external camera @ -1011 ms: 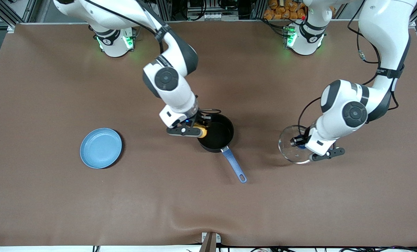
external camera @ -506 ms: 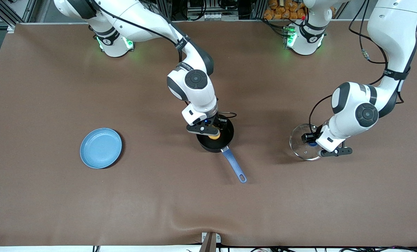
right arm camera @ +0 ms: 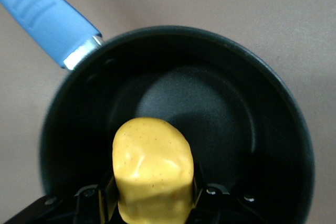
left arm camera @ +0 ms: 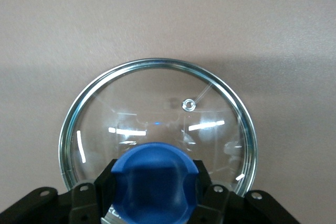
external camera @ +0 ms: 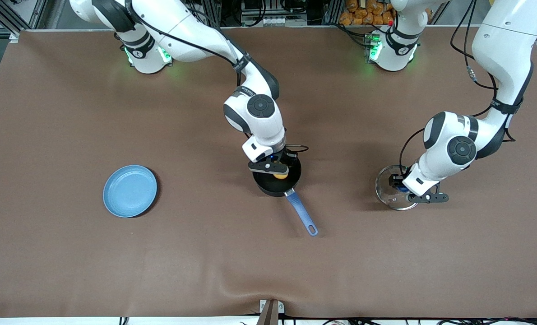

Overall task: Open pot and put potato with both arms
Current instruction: 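Lower the potato into the pot while the left gripper sets the lid down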

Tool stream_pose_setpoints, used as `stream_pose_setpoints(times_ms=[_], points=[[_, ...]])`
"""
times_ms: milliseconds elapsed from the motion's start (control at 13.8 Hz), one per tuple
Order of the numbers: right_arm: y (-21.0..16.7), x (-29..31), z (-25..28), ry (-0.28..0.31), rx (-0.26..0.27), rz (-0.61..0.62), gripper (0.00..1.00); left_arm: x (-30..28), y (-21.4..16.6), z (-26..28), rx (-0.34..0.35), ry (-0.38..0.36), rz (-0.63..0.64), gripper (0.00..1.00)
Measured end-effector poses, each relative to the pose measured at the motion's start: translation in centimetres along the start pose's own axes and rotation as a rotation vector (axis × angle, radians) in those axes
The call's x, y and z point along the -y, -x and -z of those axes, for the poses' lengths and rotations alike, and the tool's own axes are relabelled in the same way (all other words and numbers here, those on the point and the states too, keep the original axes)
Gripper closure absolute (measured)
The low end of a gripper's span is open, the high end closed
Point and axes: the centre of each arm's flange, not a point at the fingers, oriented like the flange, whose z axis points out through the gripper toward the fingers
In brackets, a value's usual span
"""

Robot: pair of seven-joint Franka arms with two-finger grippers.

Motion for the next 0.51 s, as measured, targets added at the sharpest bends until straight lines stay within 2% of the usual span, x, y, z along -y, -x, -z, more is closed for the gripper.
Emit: stream_pose_setpoints(times_ms=[72, 289, 361, 506], points=[[0.0, -0.2, -0.5, 0.007, -0.004, 0.006, 0.41, 0.2, -0.1, 0.1, -0.007, -0.012, -0.014, 0.35], [-0.2, -0.5, -1.1, 0.023, -0.016, 0.024, 0.41, 1.0, -0.8, 1.5, -0.044, -0.022, -0.016, 0.05], [-0.2, -0.6, -1.4, 0.028, -0.023, 0.032, 0.41, 0.6, -1.1, 2.8, -0.068, -0.022, -0.023, 0.0], [-0.3, -0.7, -1.8, 0.02, -0.031, 0.042, 0.41, -1.6, -1.5, 6.3, -0.106, -0.03, -0.058, 0.0]])
